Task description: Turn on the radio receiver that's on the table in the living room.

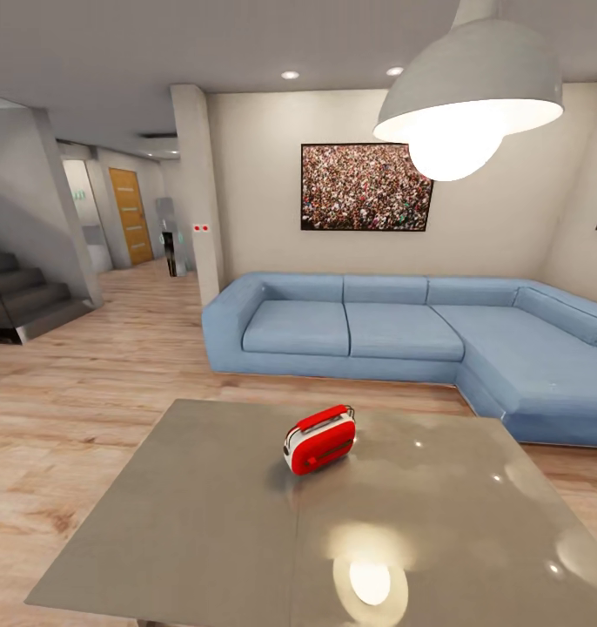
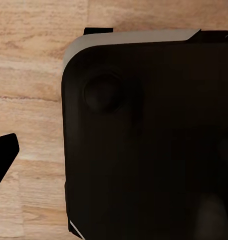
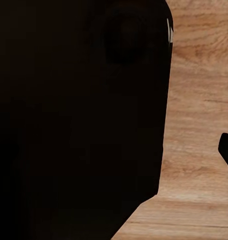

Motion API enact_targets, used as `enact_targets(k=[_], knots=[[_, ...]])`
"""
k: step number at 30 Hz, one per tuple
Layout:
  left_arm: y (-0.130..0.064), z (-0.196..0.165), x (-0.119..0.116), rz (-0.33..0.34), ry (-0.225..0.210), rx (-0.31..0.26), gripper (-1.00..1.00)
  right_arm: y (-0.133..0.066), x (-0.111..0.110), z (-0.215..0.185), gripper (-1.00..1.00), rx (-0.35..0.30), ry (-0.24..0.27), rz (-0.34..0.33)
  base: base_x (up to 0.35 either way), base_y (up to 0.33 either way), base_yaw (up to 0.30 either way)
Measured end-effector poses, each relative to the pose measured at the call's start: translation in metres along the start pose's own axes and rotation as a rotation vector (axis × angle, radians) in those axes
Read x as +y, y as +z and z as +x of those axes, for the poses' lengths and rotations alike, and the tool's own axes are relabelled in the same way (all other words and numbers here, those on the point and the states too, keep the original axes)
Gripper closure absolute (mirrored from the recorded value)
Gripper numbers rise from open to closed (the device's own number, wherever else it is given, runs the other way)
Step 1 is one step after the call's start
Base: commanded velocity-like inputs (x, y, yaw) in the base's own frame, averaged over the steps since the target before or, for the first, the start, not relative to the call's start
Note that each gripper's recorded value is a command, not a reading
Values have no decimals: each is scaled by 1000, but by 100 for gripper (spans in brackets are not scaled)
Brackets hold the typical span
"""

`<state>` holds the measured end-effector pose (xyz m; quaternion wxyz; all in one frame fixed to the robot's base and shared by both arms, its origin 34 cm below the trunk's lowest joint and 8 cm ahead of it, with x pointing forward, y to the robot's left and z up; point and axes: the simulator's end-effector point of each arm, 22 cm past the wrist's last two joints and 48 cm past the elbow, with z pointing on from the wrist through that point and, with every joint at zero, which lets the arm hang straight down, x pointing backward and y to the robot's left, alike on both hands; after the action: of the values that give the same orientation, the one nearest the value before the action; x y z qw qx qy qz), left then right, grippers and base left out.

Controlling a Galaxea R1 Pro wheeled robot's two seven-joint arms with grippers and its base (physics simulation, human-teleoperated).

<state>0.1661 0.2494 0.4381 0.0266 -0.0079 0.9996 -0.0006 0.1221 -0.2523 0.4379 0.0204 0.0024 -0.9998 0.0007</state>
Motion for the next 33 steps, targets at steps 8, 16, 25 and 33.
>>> enact_targets(k=[8,16,25,33], knots=[[0,0,0,2,2,0,-100,0,0,0,-100,0,1,0,155,0,0],[0,0,0,1,2,0,-100,0,0,0,-100,0,1,0,140,0,0],[0,0,0,0,0,0,-100,0,0,0,-100,0,11,0,11,0,-58],[0,0,0,0,0,0,-100,0,0,0,-100,0,20,0,0,0,-253]])
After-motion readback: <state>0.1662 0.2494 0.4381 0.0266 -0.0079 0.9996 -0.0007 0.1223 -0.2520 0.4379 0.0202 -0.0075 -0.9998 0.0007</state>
